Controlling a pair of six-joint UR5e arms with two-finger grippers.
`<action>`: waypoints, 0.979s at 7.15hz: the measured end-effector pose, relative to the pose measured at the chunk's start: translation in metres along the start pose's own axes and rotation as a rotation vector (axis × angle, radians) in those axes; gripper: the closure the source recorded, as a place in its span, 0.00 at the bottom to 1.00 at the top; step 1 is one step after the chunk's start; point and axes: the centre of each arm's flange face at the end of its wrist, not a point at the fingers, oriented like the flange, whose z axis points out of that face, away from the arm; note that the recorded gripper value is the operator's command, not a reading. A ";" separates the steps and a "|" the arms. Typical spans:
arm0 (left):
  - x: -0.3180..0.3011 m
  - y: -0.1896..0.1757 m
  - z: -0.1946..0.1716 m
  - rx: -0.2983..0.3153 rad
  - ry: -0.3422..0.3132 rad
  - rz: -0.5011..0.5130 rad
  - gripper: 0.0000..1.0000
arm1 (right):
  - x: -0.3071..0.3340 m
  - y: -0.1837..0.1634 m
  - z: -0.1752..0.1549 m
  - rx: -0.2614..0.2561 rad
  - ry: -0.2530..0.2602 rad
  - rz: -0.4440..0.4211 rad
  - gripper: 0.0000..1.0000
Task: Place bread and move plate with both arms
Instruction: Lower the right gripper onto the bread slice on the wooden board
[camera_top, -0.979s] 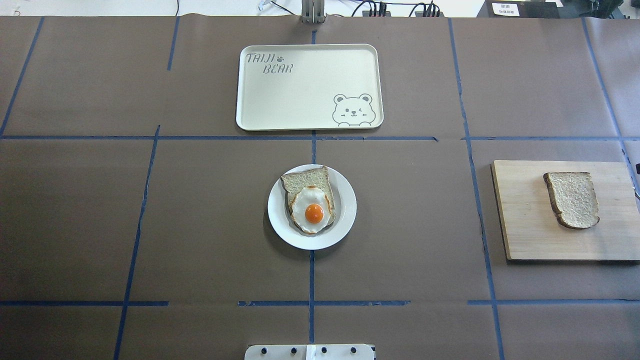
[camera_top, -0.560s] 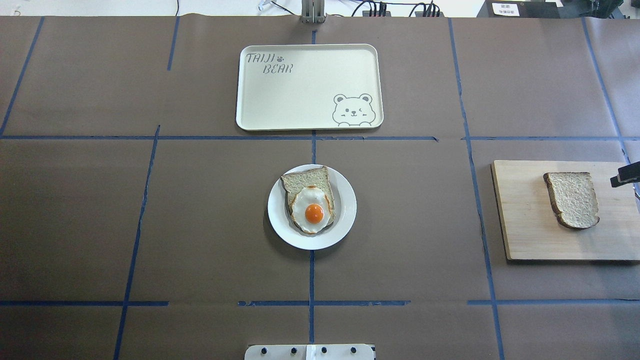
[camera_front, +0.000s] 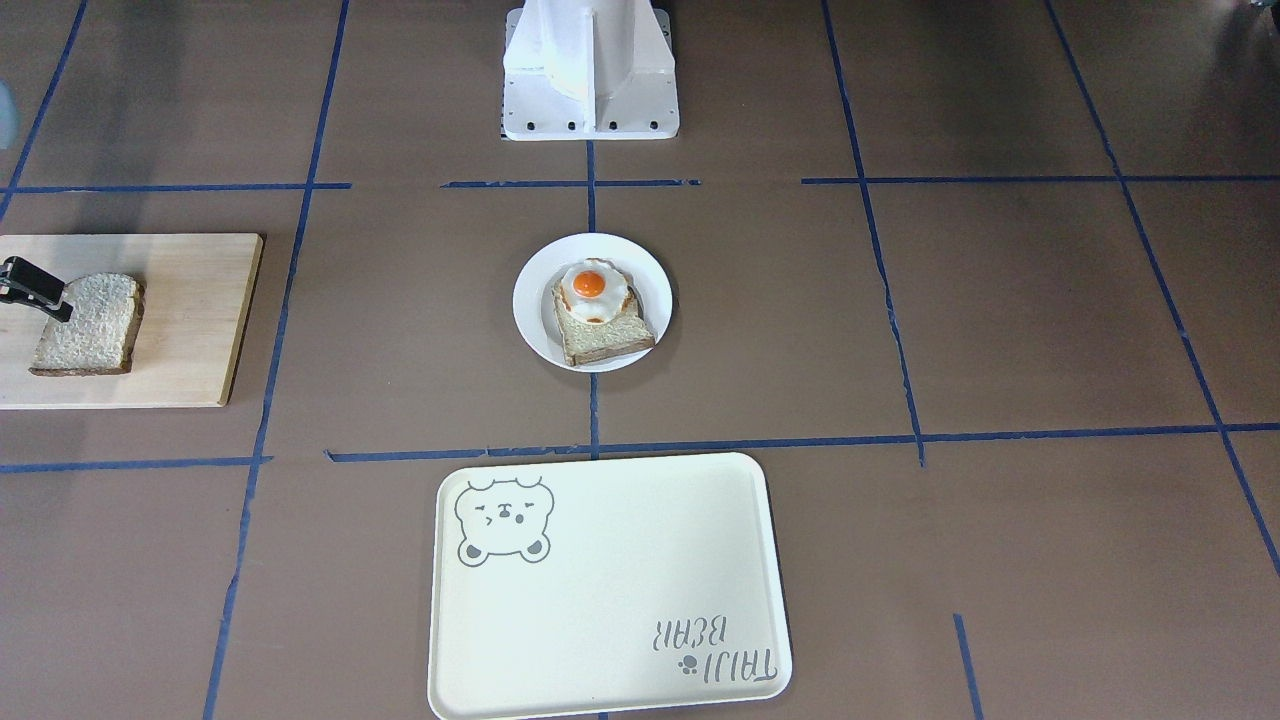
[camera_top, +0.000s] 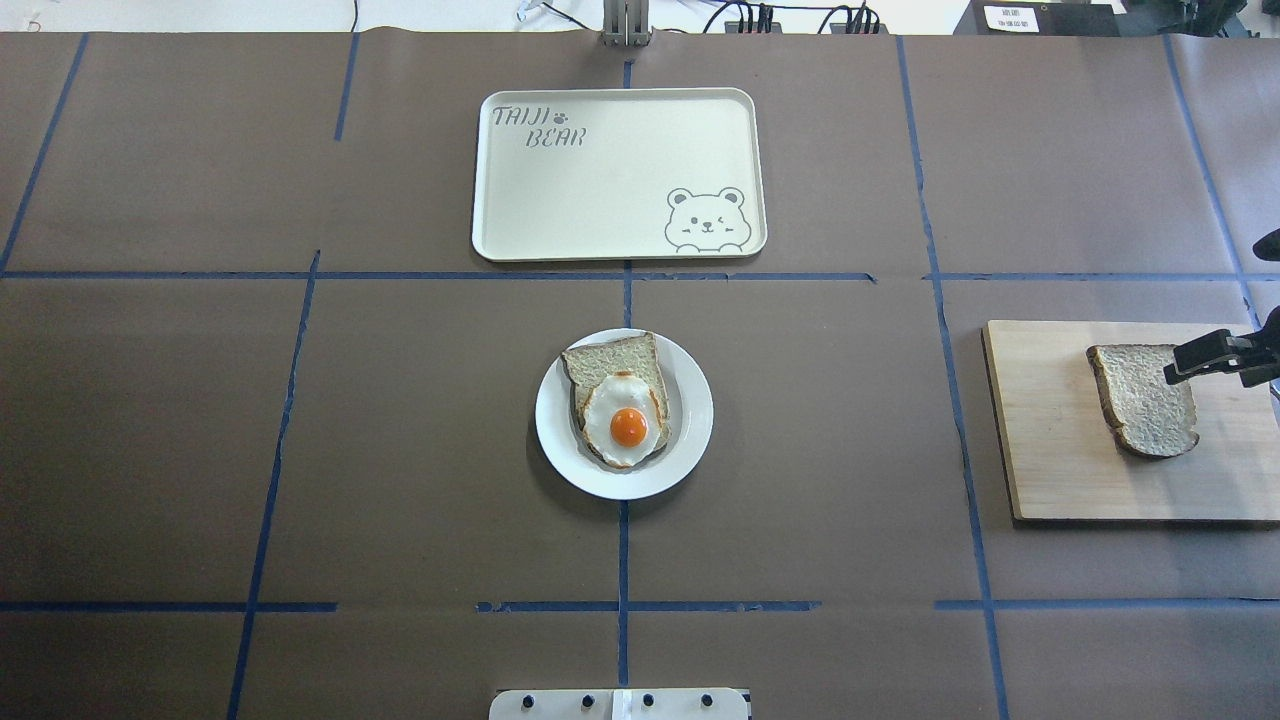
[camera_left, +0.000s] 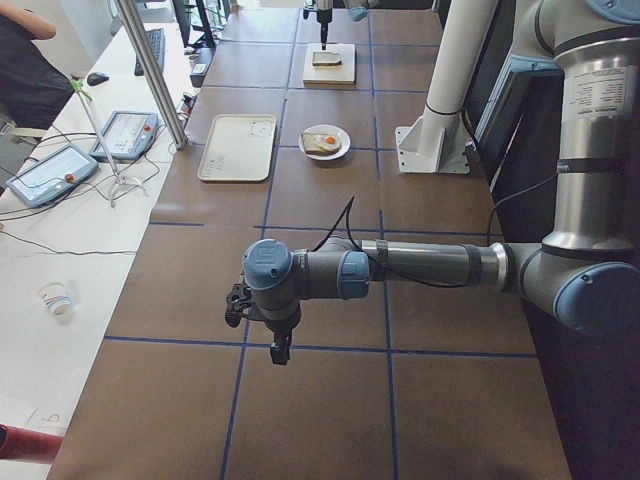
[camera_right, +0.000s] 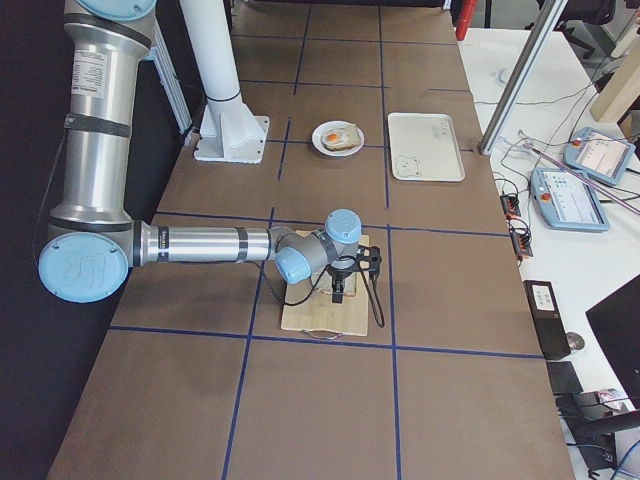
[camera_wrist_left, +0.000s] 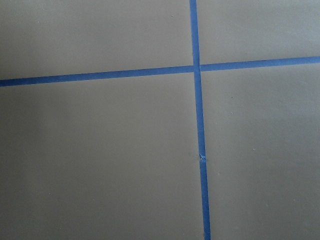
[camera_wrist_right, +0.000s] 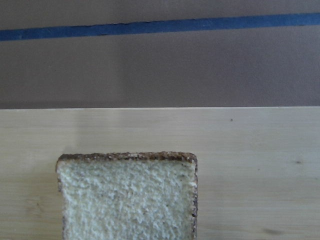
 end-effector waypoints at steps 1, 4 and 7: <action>0.000 0.000 0.000 0.001 0.000 0.002 0.00 | 0.000 0.000 0.005 -0.008 0.004 -0.001 0.17; 0.001 -0.001 -0.001 0.002 0.000 0.005 0.00 | -0.002 0.001 0.019 -0.035 0.009 -0.008 0.22; 0.001 -0.001 -0.001 0.002 0.000 0.006 0.00 | 0.002 0.002 0.024 -0.045 0.015 -0.001 0.23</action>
